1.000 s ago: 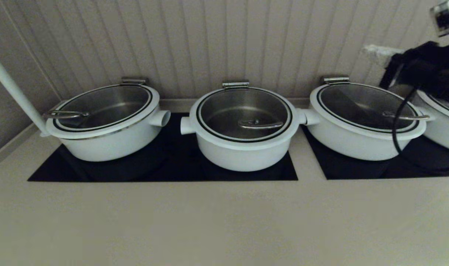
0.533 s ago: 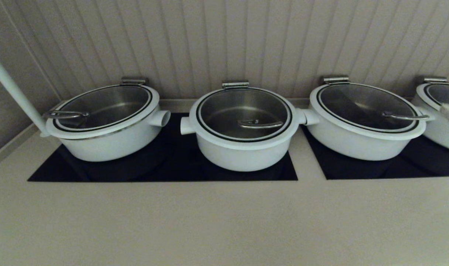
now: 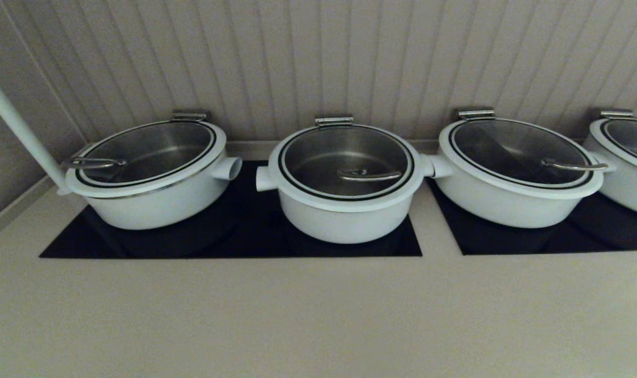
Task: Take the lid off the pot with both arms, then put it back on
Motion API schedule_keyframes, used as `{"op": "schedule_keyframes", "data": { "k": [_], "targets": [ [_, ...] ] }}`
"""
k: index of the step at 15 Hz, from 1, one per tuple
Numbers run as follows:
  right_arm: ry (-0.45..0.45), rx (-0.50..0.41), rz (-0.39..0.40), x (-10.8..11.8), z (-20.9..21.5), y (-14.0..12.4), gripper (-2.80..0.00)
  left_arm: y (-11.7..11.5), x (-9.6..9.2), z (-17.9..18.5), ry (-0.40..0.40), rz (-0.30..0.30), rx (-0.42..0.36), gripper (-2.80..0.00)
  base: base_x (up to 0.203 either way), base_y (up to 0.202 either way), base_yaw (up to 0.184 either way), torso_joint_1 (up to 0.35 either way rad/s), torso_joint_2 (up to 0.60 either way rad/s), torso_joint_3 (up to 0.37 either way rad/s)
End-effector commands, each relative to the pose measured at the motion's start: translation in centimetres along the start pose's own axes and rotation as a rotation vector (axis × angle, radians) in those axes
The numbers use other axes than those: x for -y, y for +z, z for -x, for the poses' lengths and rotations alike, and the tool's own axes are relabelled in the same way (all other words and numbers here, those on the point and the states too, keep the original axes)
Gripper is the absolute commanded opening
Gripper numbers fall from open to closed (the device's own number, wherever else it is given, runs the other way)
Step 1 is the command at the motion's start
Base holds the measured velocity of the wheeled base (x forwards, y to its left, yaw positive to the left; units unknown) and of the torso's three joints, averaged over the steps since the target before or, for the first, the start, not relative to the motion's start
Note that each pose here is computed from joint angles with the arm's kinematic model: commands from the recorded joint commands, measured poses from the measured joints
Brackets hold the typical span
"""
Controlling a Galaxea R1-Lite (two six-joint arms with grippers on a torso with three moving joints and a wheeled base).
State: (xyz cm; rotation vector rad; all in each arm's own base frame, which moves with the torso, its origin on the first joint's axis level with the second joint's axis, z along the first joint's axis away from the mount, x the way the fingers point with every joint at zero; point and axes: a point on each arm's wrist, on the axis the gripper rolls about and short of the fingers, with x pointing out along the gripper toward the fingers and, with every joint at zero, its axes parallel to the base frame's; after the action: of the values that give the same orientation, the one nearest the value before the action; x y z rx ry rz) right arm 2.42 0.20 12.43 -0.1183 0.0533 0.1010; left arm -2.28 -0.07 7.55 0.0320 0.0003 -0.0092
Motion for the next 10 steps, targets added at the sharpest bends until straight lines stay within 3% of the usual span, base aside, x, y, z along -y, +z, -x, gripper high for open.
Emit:
{"op": "schedule_keyframes", "data": {
  "k": [1,2,4,7,10],
  "targets": [
    [-0.093,-0.027,0.043,-0.6,2.2,-2.5,-2.80,0.0,0.0,0.0,0.000,0.000,0.000,-2.80,0.000,0.000,0.000,0.000,0.00,0.000],
    [-0.120,-0.161,0.033,-0.6,2.2,-3.8,-2.80,0.0,0.0,0.0,0.000,0.000,0.000,-2.80,0.000,0.000,0.000,0.000,0.00,0.000],
    [-0.107,-0.263,0.010,-0.8,2.3,-4.8,-2.80,0.0,0.0,0.0,0.000,0.000,0.000,-2.80,0.000,0.000,0.000,0.000,0.00,0.000],
    [-0.017,-0.187,0.035,-0.8,2.9,-4.8,-2.80,0.0,0.0,0.0,0.000,0.000,0.000,-2.80,0.000,0.000,0.000,0.000,0.00,0.000],
    [-0.033,-0.043,0.017,-0.9,4.0,-5.1,-2.80,0.0,0.0,0.0,0.000,0.000,0.000,-2.80,0.000,0.000,0.000,0.000,0.00,0.000]
  ]
}}
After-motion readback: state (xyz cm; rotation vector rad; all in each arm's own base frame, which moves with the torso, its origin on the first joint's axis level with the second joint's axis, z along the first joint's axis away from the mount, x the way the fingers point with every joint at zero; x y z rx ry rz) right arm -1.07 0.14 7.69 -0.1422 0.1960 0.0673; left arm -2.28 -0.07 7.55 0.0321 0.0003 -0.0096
